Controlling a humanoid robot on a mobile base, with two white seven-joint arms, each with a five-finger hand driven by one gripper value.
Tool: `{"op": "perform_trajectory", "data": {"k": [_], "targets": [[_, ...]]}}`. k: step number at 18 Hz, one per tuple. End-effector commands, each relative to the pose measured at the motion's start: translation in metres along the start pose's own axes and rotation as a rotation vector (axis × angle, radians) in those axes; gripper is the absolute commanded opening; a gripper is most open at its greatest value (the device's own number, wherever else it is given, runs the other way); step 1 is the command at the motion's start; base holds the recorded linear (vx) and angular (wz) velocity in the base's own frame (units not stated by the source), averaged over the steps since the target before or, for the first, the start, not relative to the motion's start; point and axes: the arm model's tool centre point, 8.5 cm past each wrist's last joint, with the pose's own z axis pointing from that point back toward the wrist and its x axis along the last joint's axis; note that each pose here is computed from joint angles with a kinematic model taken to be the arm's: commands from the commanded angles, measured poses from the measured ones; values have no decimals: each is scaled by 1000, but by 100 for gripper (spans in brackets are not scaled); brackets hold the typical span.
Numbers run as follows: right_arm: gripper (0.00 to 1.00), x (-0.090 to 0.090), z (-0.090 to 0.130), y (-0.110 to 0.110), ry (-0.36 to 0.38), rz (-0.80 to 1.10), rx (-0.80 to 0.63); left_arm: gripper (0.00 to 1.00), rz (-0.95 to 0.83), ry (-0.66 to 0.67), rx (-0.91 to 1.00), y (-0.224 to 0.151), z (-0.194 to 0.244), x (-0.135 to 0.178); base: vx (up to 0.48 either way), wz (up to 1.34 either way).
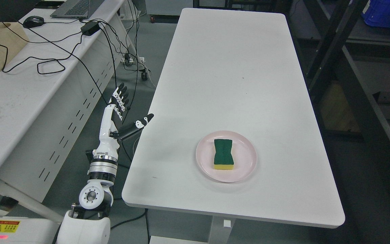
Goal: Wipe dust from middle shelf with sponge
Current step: 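Reach the left hand forward over the table toward the sponge on the pink plate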
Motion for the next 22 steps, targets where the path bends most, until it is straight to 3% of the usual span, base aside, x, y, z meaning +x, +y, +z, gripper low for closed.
{"op": "perform_trajectory", "data": {"k": [1, 8, 11, 16, 18, 20, 22], "targets": [[100, 10, 0, -10, -24, -3, -15, 99, -17, -2, -14, 1, 0, 2, 0, 0], [100, 10, 0, -10, -24, -3, -15, 99, -46, 27, -115, 0, -11, 3, 1, -3], [100, 10, 0, -10, -24, -3, -15, 96, -220, 10, -278, 40, -31, 9, -4, 3], [100, 10, 0, -10, -24, -3, -15, 95, -873, 68, -638, 64, -50, 6, -6, 3], [100, 9, 0, -10, -22, -3, -15, 98, -886, -29, -640, 53, -72, 34, 0, 0], [100, 10, 0, -10, -24, -3, -15, 98, -766, -96, -612, 23, -80, 42, 0, 0], [100, 10, 0, -10, -24, -3, -15, 96, -787, -99, -642, 16, -80, 41, 0, 0]]}}
